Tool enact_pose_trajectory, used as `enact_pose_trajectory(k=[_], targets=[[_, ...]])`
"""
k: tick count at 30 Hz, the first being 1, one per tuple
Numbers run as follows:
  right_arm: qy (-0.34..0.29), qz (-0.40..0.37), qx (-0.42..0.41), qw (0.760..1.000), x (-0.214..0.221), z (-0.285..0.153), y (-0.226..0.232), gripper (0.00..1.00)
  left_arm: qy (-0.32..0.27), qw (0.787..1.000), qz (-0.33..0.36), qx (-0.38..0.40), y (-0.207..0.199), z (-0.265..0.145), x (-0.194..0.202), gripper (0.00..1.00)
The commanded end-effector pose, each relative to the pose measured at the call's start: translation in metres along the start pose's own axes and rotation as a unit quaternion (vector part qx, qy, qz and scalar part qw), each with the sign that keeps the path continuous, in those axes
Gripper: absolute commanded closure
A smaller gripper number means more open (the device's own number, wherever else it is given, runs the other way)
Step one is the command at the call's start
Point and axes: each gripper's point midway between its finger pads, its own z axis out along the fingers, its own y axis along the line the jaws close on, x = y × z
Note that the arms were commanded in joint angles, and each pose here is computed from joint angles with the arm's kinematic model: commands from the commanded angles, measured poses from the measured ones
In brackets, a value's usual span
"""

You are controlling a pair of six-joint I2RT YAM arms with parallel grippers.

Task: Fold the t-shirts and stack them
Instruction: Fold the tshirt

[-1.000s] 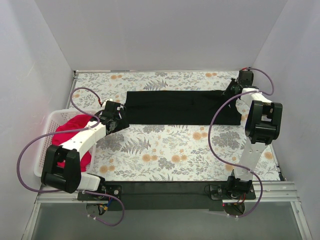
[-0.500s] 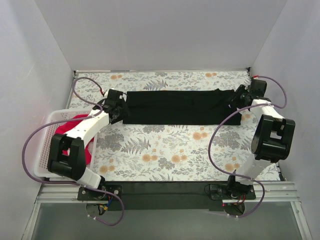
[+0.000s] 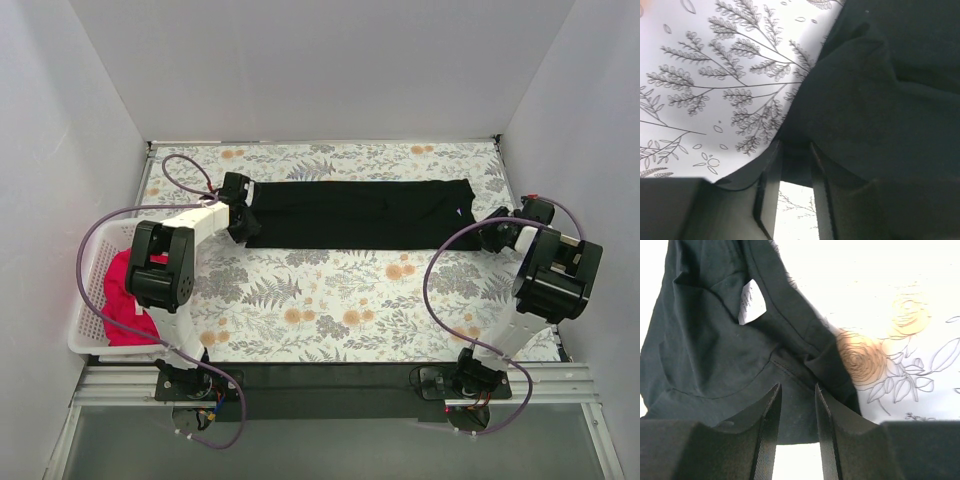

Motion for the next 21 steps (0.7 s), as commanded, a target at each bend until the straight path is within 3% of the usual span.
enact_pose_trajectory(k=[1,7,13,16,20,21], targets=[[-0.019,0.013,-0.002,1.0,-0.011,0.001,-0.014,0.6,0.022,0.999,-0.011,-0.032,0.015,0.006,0.012,0.74],[-0.029,0.044,0.02,0.998,-0.018,-0.003,-0.037,0.61,0.069,0.994,-0.011,-0.078,0.048,-0.001,0.046,0.84],[-0.049,0.023,0.019,0.998,-0.035,-0.015,-0.031,0.61,0.095,0.993,-0.032,-0.068,0.073,-0.032,0.091,0.82],[-0.057,0.001,0.006,0.998,-0.041,-0.023,-0.016,0.61,0.105,0.992,-0.039,-0.057,0.083,-0.046,0.112,0.75],[-0.077,-0.037,0.005,0.996,-0.048,-0.034,0.007,0.55,0.078,0.996,-0.041,-0.02,0.073,-0.076,0.103,0.57],[-0.075,-0.049,0.004,0.996,-0.045,-0.035,0.017,0.53,0.051,0.998,-0.04,-0.004,0.064,-0.088,0.087,0.48]])
